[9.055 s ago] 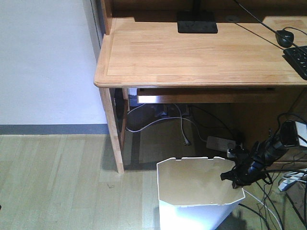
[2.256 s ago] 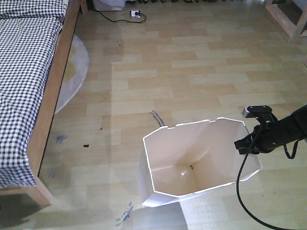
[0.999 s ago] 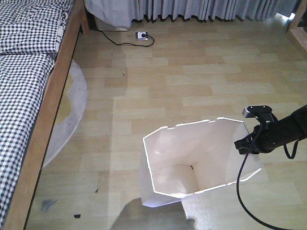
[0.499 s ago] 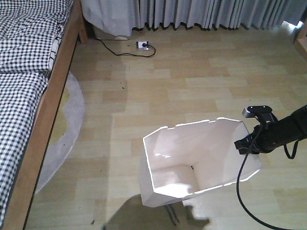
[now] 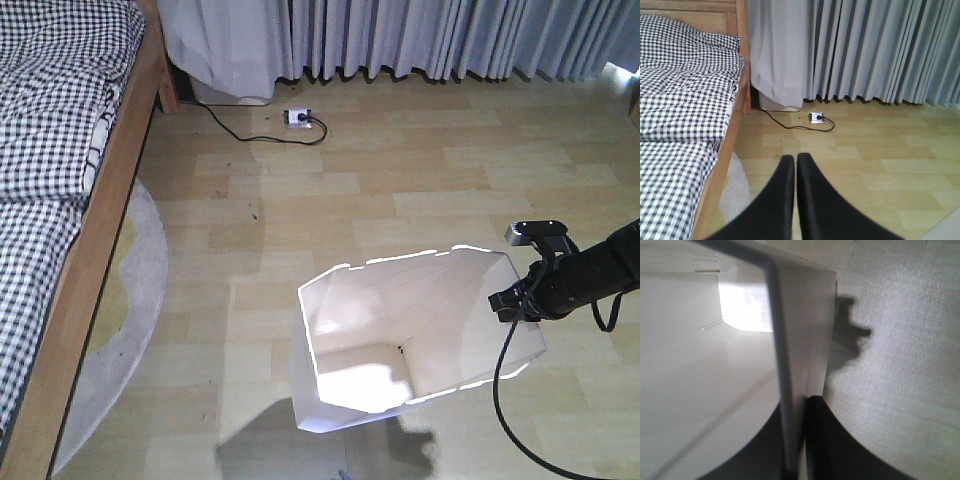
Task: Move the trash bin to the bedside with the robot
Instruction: 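Carry the bin with the right gripper toward the curtains beside the bed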
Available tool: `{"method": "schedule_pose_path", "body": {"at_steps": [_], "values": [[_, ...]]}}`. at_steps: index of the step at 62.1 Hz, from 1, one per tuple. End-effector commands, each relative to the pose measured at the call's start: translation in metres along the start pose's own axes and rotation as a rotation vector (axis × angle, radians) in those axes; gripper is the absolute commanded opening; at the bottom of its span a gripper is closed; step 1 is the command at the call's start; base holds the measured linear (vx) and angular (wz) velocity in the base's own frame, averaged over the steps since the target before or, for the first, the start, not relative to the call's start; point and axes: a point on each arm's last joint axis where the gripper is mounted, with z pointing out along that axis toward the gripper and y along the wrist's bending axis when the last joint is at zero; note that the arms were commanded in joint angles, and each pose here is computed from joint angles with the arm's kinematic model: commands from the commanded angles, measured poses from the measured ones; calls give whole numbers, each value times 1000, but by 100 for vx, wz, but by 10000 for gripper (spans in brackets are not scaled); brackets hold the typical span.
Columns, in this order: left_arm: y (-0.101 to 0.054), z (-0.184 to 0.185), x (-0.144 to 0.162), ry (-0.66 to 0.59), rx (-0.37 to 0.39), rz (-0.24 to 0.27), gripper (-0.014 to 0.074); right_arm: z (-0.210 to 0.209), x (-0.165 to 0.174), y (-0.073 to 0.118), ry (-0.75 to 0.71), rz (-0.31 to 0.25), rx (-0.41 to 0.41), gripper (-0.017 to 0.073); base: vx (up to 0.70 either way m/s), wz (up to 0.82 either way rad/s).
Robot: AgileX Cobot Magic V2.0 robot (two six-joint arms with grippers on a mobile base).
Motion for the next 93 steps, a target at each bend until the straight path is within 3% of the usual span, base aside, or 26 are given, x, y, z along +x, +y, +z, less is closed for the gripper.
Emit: {"method": "schedule_pose_path", "body": {"at_steps": [1, 93], "values": [[0, 0, -3, -71, 4, -10, -6, -25, -18, 14, -87, 48, -98, -5, 33, 1], [0, 0, -3, -71, 4, -10, -6, -25, -18, 14, -87, 48, -98, -5, 25, 1]]}}
